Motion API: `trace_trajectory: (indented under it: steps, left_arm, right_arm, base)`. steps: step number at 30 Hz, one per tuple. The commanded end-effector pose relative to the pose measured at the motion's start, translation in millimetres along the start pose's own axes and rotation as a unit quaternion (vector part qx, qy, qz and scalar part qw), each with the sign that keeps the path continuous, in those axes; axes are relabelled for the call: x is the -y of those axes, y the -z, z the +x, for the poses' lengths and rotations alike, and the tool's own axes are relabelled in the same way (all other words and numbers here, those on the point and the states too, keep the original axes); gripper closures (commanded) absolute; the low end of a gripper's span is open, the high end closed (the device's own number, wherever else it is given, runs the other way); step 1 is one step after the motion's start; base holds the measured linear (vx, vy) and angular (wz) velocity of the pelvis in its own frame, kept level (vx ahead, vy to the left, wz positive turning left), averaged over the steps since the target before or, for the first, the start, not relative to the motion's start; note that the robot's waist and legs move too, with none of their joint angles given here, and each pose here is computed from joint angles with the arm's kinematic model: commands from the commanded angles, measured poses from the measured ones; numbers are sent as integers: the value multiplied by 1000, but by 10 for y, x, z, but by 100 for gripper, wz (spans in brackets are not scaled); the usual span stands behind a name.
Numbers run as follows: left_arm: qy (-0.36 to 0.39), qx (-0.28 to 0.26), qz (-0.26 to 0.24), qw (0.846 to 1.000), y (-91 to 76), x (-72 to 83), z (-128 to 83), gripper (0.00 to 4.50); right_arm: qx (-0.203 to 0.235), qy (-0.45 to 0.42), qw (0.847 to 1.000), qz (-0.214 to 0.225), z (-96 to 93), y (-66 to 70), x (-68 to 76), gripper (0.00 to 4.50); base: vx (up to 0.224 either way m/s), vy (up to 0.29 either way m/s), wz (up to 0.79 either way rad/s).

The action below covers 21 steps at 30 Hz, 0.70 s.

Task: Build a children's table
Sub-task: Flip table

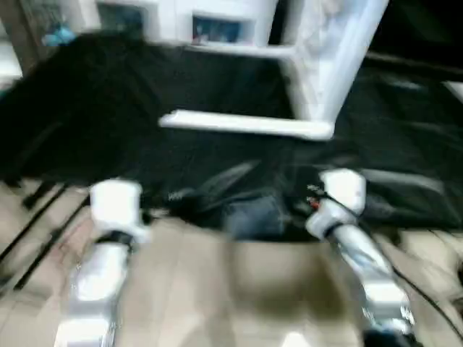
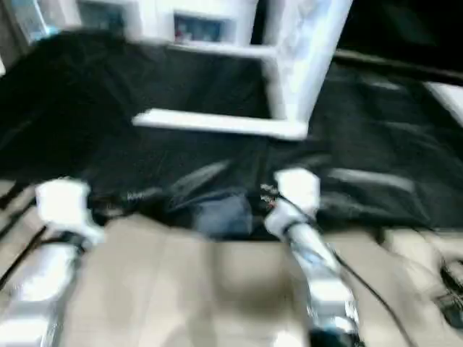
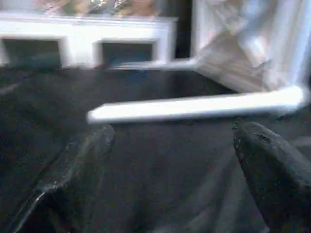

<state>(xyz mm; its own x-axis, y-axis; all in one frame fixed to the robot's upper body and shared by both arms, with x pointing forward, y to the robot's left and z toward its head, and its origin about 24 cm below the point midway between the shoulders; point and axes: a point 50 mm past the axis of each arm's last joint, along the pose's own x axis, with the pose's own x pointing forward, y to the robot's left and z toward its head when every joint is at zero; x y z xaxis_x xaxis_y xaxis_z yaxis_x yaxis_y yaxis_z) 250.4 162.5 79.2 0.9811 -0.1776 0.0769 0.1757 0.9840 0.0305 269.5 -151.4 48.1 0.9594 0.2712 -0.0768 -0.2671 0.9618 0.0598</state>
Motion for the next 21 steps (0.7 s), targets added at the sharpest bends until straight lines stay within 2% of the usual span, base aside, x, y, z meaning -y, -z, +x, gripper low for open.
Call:
trace_trajectory:
  steps: [1, 12, 21]
  left_arm:
    - [-1, -5, 5, 1000, 7, -33, -46, 6]
    - [-3, -1, 0, 1000, -3, -31, -24, 6]
    - [0, 1, -1, 1000, -13, -17, -10, 6]
  right_arm:
    - [12, -1, 1000, 0, 43, -75, -29, 0]
    - [7, -11, 1000, -1, 46, -48, -63, 0]
    - [6, -20, 1000, -4, 54, -53, -91, 0]
  base:
    - [77, -3, 23]
    - [143, 46, -3]
    - [148, -60, 3]
